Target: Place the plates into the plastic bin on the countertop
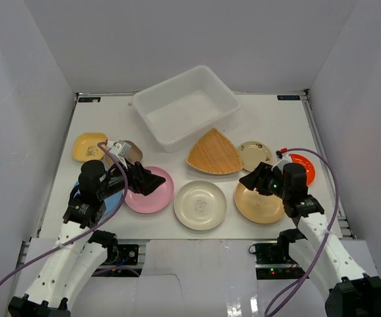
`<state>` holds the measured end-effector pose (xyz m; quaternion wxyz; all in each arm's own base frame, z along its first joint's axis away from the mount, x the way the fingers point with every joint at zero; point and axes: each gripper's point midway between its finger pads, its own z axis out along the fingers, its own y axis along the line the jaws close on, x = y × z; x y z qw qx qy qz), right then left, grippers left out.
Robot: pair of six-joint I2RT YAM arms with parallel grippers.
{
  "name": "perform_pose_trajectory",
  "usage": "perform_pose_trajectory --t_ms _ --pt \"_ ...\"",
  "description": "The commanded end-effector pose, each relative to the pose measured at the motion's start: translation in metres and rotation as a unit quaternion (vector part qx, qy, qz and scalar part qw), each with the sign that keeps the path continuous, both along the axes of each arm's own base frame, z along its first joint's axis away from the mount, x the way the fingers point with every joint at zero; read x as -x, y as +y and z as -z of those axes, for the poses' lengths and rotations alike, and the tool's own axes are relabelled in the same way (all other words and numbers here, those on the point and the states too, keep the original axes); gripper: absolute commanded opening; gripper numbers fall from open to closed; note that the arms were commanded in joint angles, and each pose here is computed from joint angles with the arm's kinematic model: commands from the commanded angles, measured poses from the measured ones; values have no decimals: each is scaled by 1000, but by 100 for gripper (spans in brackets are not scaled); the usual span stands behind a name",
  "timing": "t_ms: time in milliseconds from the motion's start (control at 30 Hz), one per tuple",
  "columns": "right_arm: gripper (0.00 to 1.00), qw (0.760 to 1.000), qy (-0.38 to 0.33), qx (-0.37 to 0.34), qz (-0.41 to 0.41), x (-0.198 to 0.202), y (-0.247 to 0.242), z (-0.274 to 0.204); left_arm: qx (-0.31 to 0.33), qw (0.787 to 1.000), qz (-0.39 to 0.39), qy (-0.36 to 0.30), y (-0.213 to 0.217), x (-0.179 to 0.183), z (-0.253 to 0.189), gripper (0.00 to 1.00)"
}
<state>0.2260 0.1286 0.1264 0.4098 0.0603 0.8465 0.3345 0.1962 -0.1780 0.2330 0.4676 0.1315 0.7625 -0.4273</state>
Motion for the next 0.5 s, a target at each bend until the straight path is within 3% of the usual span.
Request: perform_pose_trajectory --t_ms 0,467 --pt "67 1000 -22 -14 10 -16 12 -3 0 1000 6 -19 -1 0 -13 98" --pt "61 997 5 -47 65 -39 28 26 -1 1000 3 -15 0 1 -10 98"
